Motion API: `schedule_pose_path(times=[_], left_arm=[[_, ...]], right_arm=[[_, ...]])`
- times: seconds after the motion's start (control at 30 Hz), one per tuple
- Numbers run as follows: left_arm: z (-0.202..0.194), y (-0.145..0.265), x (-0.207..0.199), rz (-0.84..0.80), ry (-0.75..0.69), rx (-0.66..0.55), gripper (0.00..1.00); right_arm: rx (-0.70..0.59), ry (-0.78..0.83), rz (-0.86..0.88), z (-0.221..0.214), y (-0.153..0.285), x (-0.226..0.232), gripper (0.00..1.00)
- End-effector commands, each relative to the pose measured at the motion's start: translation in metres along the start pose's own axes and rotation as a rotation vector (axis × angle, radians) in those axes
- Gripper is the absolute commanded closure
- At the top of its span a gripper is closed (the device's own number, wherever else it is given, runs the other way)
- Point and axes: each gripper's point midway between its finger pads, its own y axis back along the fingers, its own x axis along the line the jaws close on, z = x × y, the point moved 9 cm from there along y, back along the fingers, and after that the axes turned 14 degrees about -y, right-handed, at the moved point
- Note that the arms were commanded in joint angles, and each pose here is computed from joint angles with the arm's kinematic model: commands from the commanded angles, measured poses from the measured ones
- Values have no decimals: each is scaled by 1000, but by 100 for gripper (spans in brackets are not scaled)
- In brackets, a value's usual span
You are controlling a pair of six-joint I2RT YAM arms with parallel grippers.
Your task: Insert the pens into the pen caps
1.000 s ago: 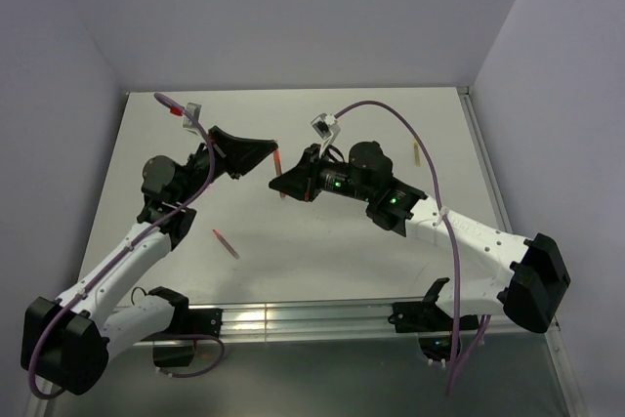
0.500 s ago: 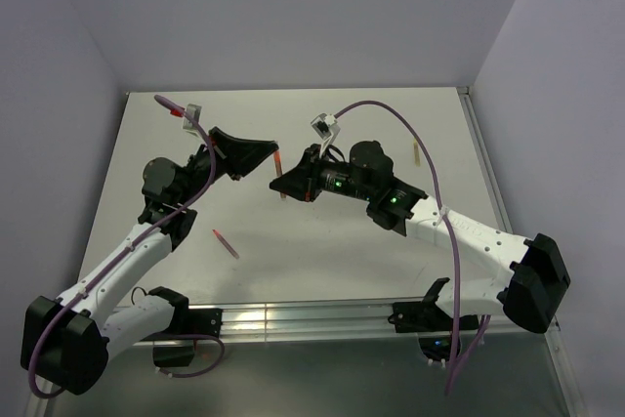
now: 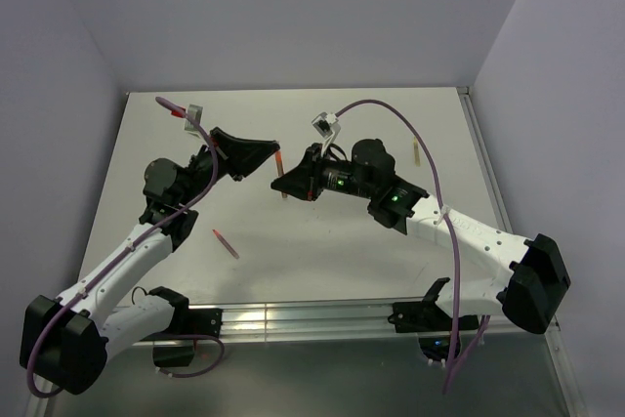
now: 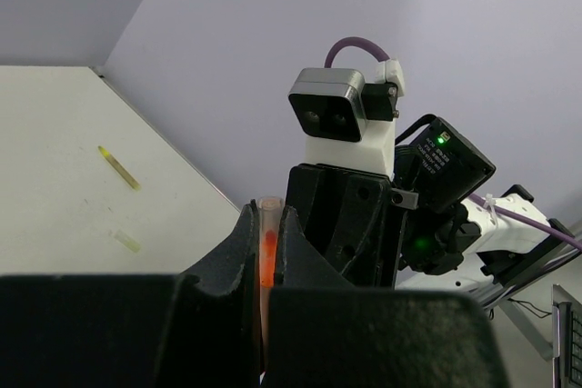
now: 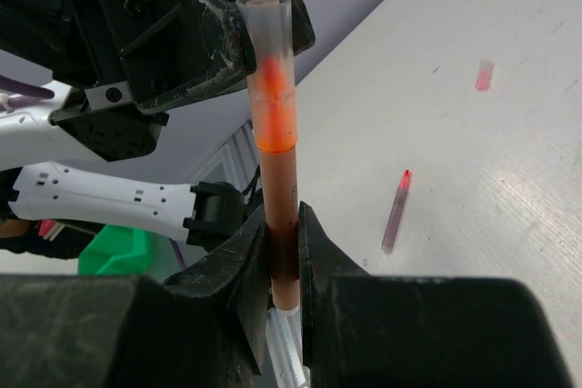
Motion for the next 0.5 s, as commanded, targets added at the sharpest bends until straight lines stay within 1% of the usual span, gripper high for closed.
schedule_pose_path(times=[0.0, 0.47], left_arm=[[-25, 13, -29, -226, 17, 189, 100], [-29, 11, -30, -231, 17, 203, 100]], right_arm=[[-318, 63, 59, 64, 6, 30, 100], [-349, 69, 65, 73, 10, 34, 100]])
